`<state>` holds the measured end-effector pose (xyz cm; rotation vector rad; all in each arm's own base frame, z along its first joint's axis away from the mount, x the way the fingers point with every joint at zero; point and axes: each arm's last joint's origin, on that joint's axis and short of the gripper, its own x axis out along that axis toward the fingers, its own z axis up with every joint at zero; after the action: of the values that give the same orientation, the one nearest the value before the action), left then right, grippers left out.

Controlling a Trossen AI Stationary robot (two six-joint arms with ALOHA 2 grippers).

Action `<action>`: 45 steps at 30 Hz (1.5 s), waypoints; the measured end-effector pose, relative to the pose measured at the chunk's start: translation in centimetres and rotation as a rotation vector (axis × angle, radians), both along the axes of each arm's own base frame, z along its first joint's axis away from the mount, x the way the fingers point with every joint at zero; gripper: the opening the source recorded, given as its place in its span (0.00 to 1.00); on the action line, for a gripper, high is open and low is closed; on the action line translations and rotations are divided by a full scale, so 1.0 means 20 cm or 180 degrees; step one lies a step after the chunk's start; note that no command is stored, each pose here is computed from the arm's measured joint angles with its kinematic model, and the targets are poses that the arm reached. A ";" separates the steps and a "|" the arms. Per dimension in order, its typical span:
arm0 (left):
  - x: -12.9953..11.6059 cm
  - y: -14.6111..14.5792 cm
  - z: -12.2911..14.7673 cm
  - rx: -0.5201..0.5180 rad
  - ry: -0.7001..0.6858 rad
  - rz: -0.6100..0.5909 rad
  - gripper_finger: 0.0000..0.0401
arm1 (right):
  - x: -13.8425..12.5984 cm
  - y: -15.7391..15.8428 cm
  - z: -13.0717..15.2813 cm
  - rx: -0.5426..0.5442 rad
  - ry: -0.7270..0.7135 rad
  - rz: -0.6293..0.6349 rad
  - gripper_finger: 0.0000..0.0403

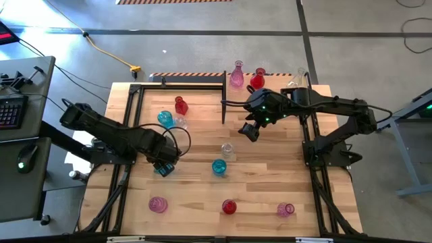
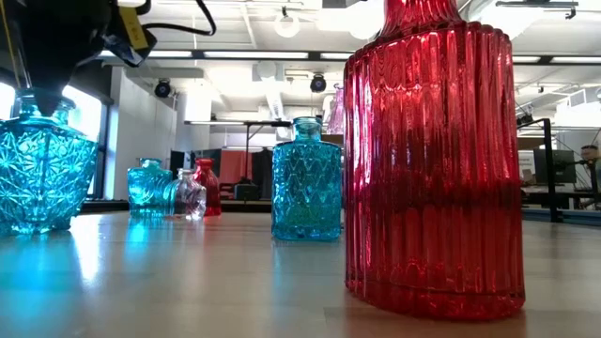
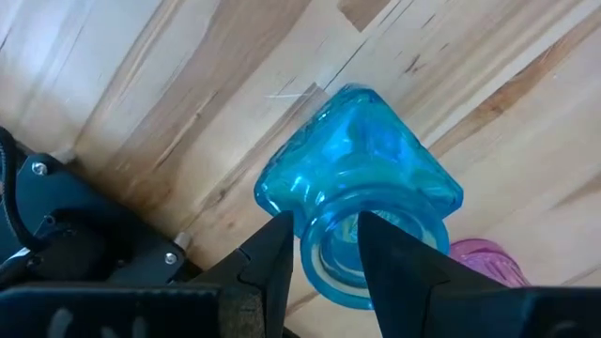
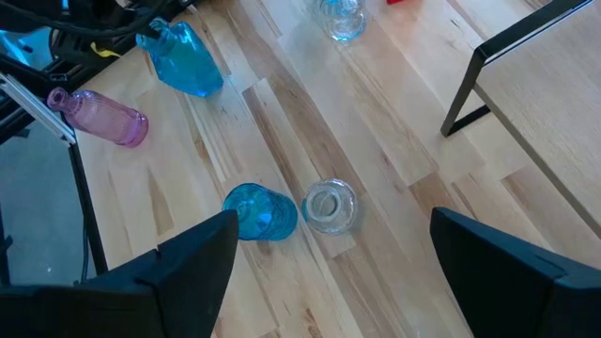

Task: Sort vases onto shelf
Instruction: Put the bottom left blue vase on the shelf

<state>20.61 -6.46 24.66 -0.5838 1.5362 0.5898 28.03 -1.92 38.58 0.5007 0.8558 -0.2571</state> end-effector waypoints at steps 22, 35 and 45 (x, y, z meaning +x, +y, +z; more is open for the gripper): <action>0.01 0.00 0.00 -0.0014 -0.0047 -0.0002 0.06 | 0.00 0.00 0.00 -0.0211 -0.0024 0.0148 0.83; 0.02 0.00 0.01 -0.0063 -0.0064 0.0066 0.06 | 0.02 -0.01 0.02 -0.0136 -0.0188 -0.0063 0.83; 0.07 0.03 0.14 -0.0096 -0.0379 0.0177 0.06 | 0.03 0.00 0.01 -0.0116 -0.0177 -0.0064 0.83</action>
<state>22.08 -5.94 27.40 -0.6748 1.4226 0.5649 28.63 -1.90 38.84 0.4807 0.7911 -0.2756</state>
